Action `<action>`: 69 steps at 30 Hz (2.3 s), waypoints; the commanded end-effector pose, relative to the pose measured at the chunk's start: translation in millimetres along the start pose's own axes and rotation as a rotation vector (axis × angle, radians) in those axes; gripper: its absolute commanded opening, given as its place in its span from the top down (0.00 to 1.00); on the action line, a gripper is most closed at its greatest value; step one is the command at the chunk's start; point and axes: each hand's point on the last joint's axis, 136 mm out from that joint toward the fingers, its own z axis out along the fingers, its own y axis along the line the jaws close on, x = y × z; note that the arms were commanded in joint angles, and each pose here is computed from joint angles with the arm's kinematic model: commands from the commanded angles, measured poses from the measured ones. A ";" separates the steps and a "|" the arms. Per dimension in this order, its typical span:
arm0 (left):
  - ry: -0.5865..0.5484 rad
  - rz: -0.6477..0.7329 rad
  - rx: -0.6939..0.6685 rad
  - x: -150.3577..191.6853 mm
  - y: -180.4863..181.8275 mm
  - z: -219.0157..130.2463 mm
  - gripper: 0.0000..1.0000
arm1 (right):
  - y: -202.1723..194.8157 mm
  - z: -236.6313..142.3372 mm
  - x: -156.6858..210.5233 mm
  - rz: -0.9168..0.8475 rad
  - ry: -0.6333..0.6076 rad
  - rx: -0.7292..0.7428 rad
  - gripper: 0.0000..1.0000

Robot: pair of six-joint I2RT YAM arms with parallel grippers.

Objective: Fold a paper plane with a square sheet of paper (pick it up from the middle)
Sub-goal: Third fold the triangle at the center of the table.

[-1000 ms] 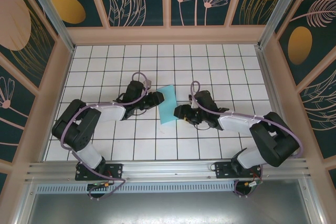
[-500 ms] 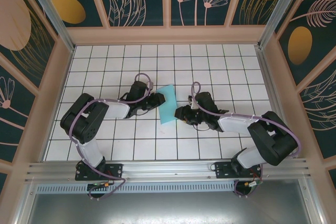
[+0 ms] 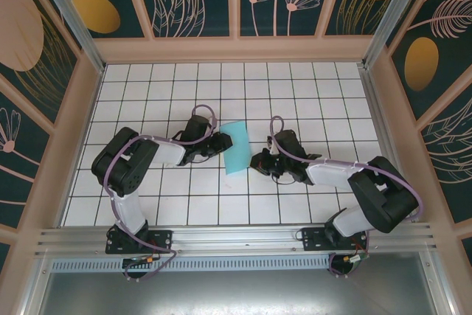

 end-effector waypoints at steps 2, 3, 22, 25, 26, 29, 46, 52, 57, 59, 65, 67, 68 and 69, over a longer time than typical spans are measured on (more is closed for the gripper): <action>0.024 0.003 -0.042 6.2 10.6 8.2 0.73 | -6.6 2.4 -12.2 0.077 -0.026 0.079 1.00; 0.026 0.003 -0.047 6.7 12.3 8.8 0.73 | -5.8 3.9 -12.4 0.088 -0.020 0.082 1.00; 0.004 0.050 -0.041 -1.6 2.0 4.3 0.78 | 55.1 36.8 -36.4 0.075 0.019 -0.082 1.00; -0.037 0.088 -0.012 -14.5 -17.5 -4.5 0.74 | 54.8 44.3 -40.6 0.082 0.015 -0.080 1.00; -0.055 0.096 -0.017 -19.2 -20.7 -7.1 0.72 | 53.6 46.6 -41.0 0.083 0.017 -0.077 1.00; -0.115 0.098 -0.087 -33.4 -16.0 -12.7 0.69 | 52.2 51.6 -42.9 0.093 0.017 -0.078 1.00; -0.086 0.057 -0.272 -29.1 31.6 5.2 0.89 | 54.8 64.4 -45.0 0.084 0.027 -0.133 1.00; -0.075 0.057 -0.283 -26.8 35.7 6.7 0.92 | 54.5 69.1 -45.3 0.078 0.037 -0.137 1.00; -0.070 0.059 -0.283 -25.8 36.1 7.5 0.92 | 54.6 71.5 -46.0 0.073 0.038 -0.140 1.00; -0.066 0.059 -0.284 -24.8 36.9 8.0 0.92 | 53.5 73.3 -45.8 0.072 0.042 -0.138 1.00; -0.065 0.062 -0.278 -25.5 35.1 8.5 0.92 | 54.9 78.6 -44.7 0.063 0.061 -0.140 1.00; -0.060 0.063 -0.277 -24.5 35.3 8.9 0.92 | 54.7 80.3 -44.1 0.060 0.065 -0.139 1.00; -0.061 0.062 -0.276 -24.7 35.3 8.9 0.92 | 55.2 80.7 -44.3 0.058 0.066 -0.140 1.00; -0.060 0.063 -0.275 -24.5 35.0 9.1 0.92 | 55.6 81.5 -43.8 0.055 0.069 -0.141 1.00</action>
